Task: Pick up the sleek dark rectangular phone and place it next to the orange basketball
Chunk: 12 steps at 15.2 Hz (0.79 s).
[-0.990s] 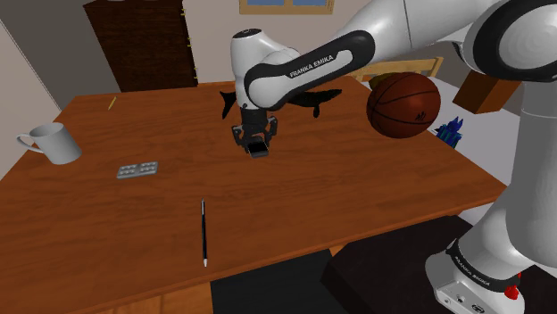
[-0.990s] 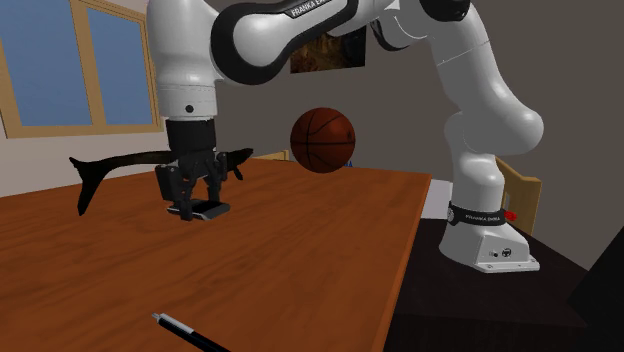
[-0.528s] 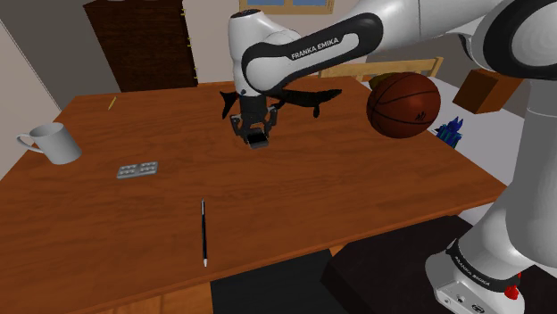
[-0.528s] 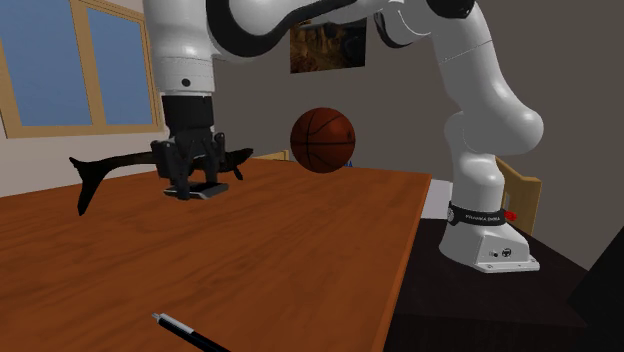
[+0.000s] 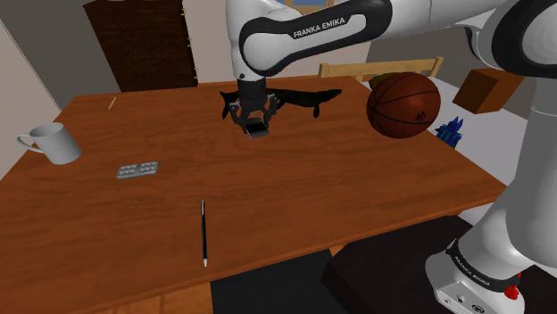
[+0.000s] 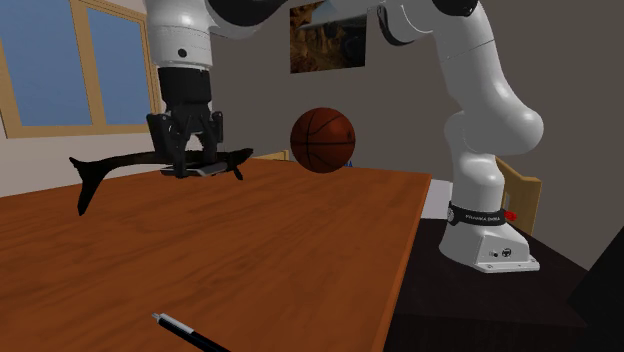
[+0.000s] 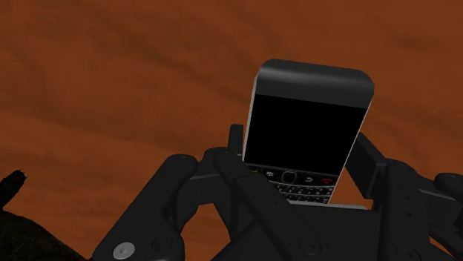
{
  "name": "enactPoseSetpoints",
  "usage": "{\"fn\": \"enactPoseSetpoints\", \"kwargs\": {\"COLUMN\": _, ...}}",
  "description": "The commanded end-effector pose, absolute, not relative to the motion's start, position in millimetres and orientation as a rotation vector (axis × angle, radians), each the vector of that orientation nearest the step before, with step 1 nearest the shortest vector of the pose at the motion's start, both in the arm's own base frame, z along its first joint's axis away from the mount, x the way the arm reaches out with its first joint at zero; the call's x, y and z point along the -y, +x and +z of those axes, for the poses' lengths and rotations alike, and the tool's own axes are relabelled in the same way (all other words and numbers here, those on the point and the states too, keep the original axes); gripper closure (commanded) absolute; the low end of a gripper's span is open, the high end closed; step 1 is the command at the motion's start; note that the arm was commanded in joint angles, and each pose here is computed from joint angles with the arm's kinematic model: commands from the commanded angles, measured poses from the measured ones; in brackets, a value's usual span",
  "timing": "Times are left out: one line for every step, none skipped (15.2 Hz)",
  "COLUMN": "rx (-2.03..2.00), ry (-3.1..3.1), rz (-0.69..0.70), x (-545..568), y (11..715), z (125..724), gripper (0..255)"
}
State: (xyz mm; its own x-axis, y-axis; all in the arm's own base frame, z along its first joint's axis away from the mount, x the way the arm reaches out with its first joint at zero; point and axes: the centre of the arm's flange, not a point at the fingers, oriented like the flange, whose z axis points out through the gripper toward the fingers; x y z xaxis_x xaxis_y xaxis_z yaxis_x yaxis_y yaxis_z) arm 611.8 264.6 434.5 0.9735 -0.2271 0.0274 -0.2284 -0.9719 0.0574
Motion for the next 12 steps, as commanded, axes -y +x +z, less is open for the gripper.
{"fn": "enactPoseSetpoints", "kwargs": {"rx": 0.353, "ry": 3.061, "rz": 0.031, "x": -264, "y": 611, "z": 447, "gripper": 255}}
{"fn": "enactPoseSetpoints", "kwargs": {"rx": 0.353, "ry": 3.061, "rz": 0.031, "x": -264, "y": 611, "z": 452, "gripper": 255}}
{"fn": "enactPoseSetpoints", "kwargs": {"rx": 0.353, "ry": 3.061, "rz": 0.031, "x": -264, "y": 611, "z": 457, "gripper": 255}}
{"fn": "enactPoseSetpoints", "kwargs": {"rx": 0.353, "ry": 3.061, "rz": 0.031, "x": -264, "y": 611, "z": 463, "gripper": 255}}
{"fn": "enactPoseSetpoints", "kwargs": {"rx": 0.353, "ry": 3.061, "rz": 0.031, "x": -264, "y": 611, "z": 468, "gripper": 255}}
{"fn": "enactPoseSetpoints", "kwargs": {"rx": 0.353, "ry": 3.061, "rz": 0.031, "x": -264, "y": 611, "z": 473, "gripper": 255}}
{"fn": "enactPoseSetpoints", "kwargs": {"rx": 0.353, "ry": 3.061, "rz": 0.031, "x": -264, "y": 611, "z": 478, "gripper": 255}}
{"fn": "enactPoseSetpoints", "kwargs": {"rx": 0.353, "ry": 3.061, "rz": 0.031, "x": -264, "y": 611, "z": 484, "gripper": 255}}
{"fn": "enactPoseSetpoints", "kwargs": {"rx": 0.353, "ry": 3.061, "rz": 0.031, "x": -264, "y": 611, "z": 489, "gripper": 255}}
{"fn": "enactPoseSetpoints", "kwargs": {"rx": 0.353, "ry": 3.061, "rz": 0.031, "x": -264, "y": 611, "z": 494, "gripper": 255}}
{"fn": "enactPoseSetpoints", "kwargs": {"rx": 0.353, "ry": 3.061, "rz": 0.031, "x": -264, "y": 611, "z": 500, "gripper": 255}}
{"fn": "enactPoseSetpoints", "kwargs": {"rx": 0.353, "ry": 3.061, "rz": 0.031, "x": -264, "y": 611, "z": 505, "gripper": 255}}
